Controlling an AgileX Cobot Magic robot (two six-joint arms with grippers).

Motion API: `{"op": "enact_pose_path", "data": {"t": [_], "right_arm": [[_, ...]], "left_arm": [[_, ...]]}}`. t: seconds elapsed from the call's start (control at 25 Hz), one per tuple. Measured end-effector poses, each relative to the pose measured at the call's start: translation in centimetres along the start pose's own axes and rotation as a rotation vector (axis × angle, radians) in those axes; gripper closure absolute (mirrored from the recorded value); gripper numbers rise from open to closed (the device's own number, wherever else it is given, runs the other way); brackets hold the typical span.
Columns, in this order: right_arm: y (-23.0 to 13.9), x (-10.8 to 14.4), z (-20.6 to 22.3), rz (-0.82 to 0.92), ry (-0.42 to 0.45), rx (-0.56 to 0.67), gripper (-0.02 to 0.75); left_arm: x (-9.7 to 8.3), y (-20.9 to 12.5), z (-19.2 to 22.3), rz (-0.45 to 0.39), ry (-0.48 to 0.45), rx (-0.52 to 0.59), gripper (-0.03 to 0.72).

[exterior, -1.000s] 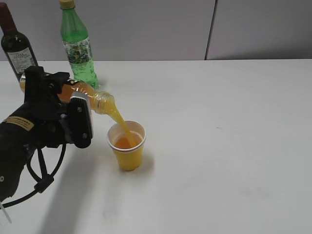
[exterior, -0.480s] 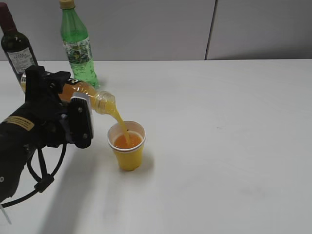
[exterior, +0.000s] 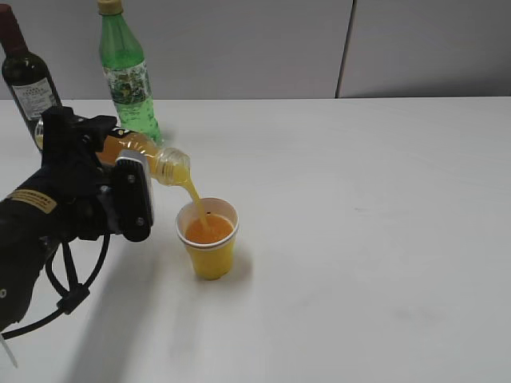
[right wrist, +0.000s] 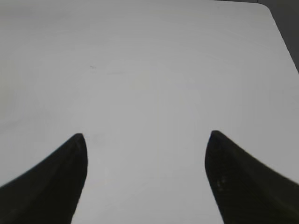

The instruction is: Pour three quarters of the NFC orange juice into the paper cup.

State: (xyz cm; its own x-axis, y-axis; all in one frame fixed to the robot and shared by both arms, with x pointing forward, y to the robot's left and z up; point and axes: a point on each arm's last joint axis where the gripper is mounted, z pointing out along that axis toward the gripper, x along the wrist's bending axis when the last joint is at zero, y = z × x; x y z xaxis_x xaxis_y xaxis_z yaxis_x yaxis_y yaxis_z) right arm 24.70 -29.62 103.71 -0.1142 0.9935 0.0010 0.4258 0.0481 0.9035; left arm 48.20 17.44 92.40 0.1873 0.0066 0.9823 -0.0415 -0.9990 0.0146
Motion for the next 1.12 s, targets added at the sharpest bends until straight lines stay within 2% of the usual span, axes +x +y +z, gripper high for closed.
{"op": "enact_pose_path", "data": {"t": [0.08,0.28,0.4,0.92,1.12], "right_arm": [[0.0,0.0,0.0,0.000,0.000,0.000,0.146],[0.0,0.0,0.0,0.000,0.000,0.000,0.146],[0.0,0.0,0.0,0.000,0.000,0.000,0.146],[0.0,0.0,0.0,0.000,0.000,0.000,0.146],[0.0,0.0,0.0,0.000,0.000,0.000,0.146]], "left_arm": [[0.0,0.0,0.0,-0.085,0.000,-0.003,0.209],[-0.3,0.4,0.0,-0.471,-0.041,-0.033,0.209],[-0.3,0.6,0.0,-0.654,-0.053,-0.055,0.209],[0.3,0.5,0.6,-1.217,-0.096,-0.156,0.209],[0.7,-1.1,1.6,-1.312,-0.129,-0.221,0.209]]}}
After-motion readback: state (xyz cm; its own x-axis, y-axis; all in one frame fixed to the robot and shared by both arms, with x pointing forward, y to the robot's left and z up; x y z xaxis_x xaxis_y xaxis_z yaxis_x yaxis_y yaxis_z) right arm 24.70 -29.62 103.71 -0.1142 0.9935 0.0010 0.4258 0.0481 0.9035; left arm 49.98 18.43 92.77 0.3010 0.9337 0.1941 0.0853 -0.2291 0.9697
